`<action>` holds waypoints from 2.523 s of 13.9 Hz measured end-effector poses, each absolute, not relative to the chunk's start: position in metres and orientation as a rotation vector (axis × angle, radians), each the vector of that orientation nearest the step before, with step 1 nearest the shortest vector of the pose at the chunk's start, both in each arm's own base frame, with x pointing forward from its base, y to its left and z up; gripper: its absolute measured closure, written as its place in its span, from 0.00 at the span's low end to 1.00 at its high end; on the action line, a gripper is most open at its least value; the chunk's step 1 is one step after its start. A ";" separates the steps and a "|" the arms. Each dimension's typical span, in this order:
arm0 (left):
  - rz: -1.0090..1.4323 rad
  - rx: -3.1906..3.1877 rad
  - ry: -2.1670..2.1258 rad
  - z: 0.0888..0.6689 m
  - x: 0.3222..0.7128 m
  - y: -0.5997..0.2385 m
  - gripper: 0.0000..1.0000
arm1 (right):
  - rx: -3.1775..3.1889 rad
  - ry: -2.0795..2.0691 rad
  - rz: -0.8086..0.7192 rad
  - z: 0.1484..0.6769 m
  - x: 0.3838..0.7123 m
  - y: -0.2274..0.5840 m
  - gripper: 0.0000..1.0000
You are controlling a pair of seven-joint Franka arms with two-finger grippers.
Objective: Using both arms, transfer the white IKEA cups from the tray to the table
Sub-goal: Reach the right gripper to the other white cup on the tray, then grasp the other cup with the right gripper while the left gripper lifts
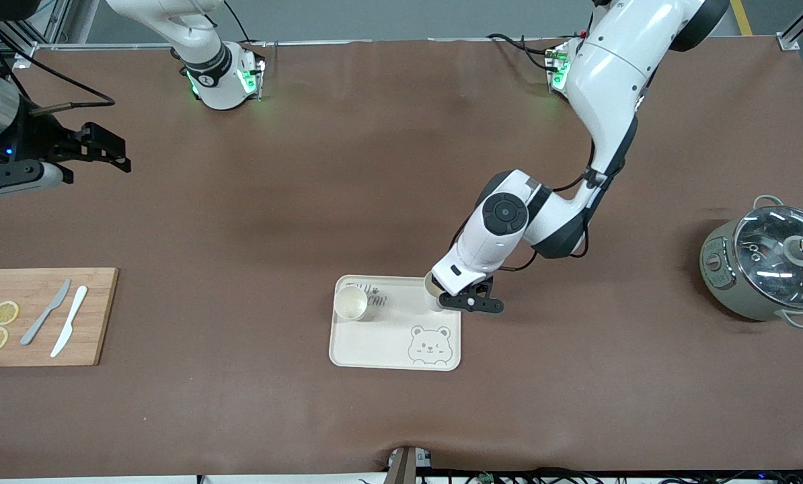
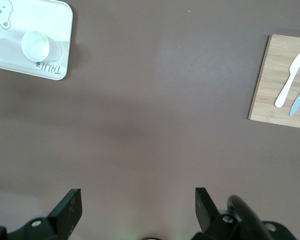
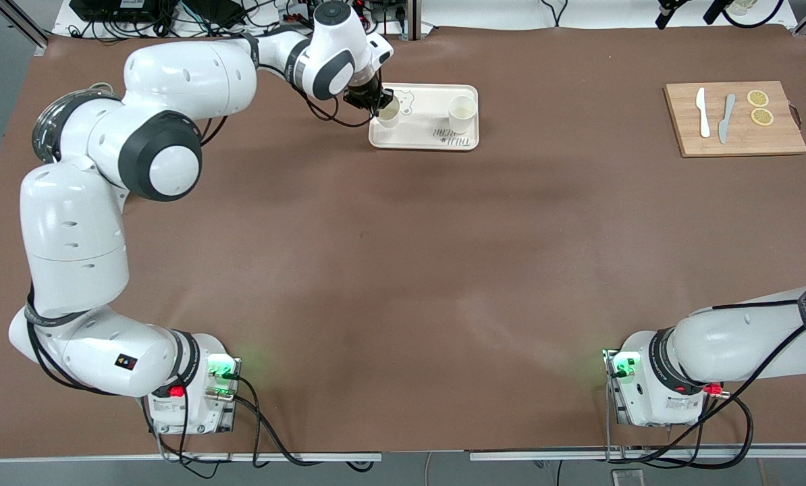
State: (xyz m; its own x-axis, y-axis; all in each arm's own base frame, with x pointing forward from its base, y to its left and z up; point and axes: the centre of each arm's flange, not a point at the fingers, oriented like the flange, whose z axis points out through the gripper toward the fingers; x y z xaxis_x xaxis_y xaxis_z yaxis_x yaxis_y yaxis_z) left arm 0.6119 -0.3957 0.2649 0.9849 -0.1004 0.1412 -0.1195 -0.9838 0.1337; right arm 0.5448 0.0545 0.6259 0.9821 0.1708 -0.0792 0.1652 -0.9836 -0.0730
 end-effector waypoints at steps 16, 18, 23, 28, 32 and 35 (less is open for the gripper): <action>0.209 2.992 -0.164 0.275 0.613 -0.394 0.96 | -3.010 0.202 0.113 0.453 0.599 0.283 0.00; 0.200 2.998 -0.164 0.276 0.613 -0.393 0.96 | -3.007 0.256 0.098 0.403 0.606 0.313 0.00; 0.213 3.003 -0.138 0.286 0.620 -0.382 0.96 | -3.000 0.411 0.090 0.353 0.620 0.318 0.00; 0.128 3.089 -0.015 0.320 0.645 -0.308 0.96 | -2.995 0.463 0.074 0.358 0.631 0.299 0.00; 0.049 3.136 0.041 0.319 0.655 -0.238 0.96 | -2.994 0.470 0.075 0.358 0.631 0.298 0.00; -0.006 3.156 0.032 0.307 0.657 -0.180 0.96 | -2.999 0.475 0.088 0.352 0.631 0.298 0.00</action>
State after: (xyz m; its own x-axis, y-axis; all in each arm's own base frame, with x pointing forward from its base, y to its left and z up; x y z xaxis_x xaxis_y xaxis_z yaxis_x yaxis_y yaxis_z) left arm 0.6572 -0.1802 0.3071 0.9998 0.0205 -0.0039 0.0204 -0.9997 -0.0144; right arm 0.6310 0.2979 0.3520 0.9495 -0.3051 -0.0732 -0.3111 -0.9458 -0.0931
